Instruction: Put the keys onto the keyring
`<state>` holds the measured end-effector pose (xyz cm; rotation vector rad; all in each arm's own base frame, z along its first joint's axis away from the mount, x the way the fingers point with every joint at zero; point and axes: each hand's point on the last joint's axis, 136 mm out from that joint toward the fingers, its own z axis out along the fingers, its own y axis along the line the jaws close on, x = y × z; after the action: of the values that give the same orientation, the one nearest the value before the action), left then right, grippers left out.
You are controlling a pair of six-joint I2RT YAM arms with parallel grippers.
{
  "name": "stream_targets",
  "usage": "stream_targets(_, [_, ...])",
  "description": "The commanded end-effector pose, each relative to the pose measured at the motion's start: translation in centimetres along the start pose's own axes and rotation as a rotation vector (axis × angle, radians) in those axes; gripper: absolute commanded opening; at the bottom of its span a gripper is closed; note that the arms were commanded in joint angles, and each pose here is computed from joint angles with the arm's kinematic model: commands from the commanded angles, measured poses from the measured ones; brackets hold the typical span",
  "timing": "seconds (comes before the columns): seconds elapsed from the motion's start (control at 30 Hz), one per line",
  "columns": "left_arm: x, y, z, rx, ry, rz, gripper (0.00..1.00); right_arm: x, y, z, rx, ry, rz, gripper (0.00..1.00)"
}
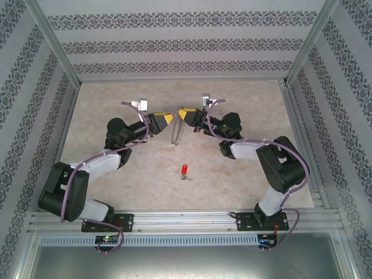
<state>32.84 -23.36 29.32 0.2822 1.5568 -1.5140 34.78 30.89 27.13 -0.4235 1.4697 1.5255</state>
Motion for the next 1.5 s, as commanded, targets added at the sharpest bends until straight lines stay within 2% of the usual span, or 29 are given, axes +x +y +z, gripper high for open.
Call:
stream_targets(0.0, [0.4, 0.3, 0.2, 0.000, -0.007, 0.028, 0.32, -1.4, 1.7, 0.7, -0.058, -0.047, -0.056, 0.00])
stream_targets(0.4, [0.9, 1.6, 0.5, -0.001, -0.012, 0.000, 0.30, -0.9, 1.6, 0.6, -0.057, -0.037, -0.051, 0.00])
stream_targets(1.27, [0.7, 1.1, 1.3, 0.043, -0.026, -0.002, 0.27, 0.1, 1.7, 1.1, -0.076, -0.007, -0.037, 0.00])
stream_targets(1.47, [0.7, 1.0, 1.4, 0.048, -0.026, 0.001, 0.21, 0.3, 1.7, 1.2, -0.078, -0.001, -0.033, 0.00])
